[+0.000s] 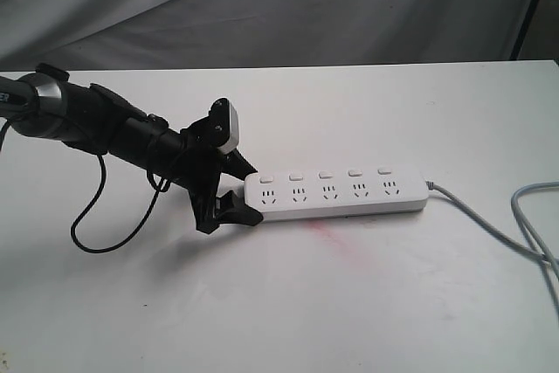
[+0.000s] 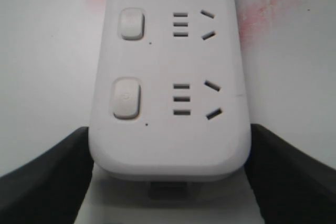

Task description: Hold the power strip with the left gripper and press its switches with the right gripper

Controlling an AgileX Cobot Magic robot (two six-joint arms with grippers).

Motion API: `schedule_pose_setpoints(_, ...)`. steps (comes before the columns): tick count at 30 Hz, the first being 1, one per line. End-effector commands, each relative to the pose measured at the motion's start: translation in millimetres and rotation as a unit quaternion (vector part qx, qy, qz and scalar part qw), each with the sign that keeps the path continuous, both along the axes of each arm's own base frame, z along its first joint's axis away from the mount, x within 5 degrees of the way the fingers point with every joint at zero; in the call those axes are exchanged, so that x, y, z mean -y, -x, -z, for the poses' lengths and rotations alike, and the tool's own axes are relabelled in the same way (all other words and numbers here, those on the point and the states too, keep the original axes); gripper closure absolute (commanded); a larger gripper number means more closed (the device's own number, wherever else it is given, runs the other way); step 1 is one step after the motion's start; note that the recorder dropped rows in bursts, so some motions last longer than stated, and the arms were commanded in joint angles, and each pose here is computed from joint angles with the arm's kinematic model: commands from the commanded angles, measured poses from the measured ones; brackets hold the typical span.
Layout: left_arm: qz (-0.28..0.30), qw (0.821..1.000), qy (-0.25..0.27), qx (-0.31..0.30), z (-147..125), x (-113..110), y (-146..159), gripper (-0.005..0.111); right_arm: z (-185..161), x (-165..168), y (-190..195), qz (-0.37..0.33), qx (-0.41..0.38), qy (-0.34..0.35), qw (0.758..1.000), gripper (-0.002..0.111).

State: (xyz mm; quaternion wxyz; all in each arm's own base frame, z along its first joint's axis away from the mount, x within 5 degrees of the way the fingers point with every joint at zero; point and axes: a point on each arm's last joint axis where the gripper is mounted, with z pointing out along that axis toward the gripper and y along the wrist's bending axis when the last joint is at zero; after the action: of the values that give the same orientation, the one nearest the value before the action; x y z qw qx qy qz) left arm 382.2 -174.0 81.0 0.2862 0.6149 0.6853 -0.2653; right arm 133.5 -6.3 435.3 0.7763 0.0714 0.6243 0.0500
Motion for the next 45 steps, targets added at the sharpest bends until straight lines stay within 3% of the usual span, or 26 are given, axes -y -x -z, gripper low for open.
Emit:
schedule_pose_setpoints(1,-0.012,0.999,-0.026,0.020,4.4,-3.0,-4.8,0.107,-20.4,2.1,-30.4,0.024,-0.093,0.078,0.992,0.108)
schedule_pose_setpoints(4,-0.012,0.999,-0.026,0.020,4.4,-3.0,-4.8,0.107,-31.7,6.3,-58.6,0.039,-0.179,0.129,0.975,0.108)
schedule_pose_setpoints(9,-0.012,0.999,-0.026,0.020,4.4,-3.0,-4.8,0.107,-29.7,8.7,-106.7,0.010,-0.330,0.266,0.906,0.108)
schedule_pose_setpoints(13,-0.012,0.999,-0.026,0.020,4.4,-3.0,-4.8,0.107,-20.0,-11.8,-137.3,-0.118,-0.319,0.325,0.882,0.108)
schedule_pose_setpoints(18,-0.012,0.999,-0.026,0.020,4.4,-3.0,-4.8,0.107,19.0,-31.9,-165.1,-0.289,-0.329,0.426,0.791,0.108)
schedule_pose_setpoints(24,-0.012,0.999,-0.026,0.020,4.4,-3.0,-4.8,0.107,52.1,-37.6,-195.4,-0.351,-0.320,0.461,0.749,0.108)
schedule_pose_setpoints(38,-0.012,0.999,-0.026,0.020,4.4,-3.0,-4.8,0.107,143.4,-51.6,-260.1,-0.469,-0.274,0.460,0.703,0.108)
schedule_pose_setpoints(45,-0.012,0.999,-0.026,0.020,4.4,-3.0,-4.8,0.107,160.8,-37.5,-290.3,-0.454,-0.270,0.434,0.730,0.108)
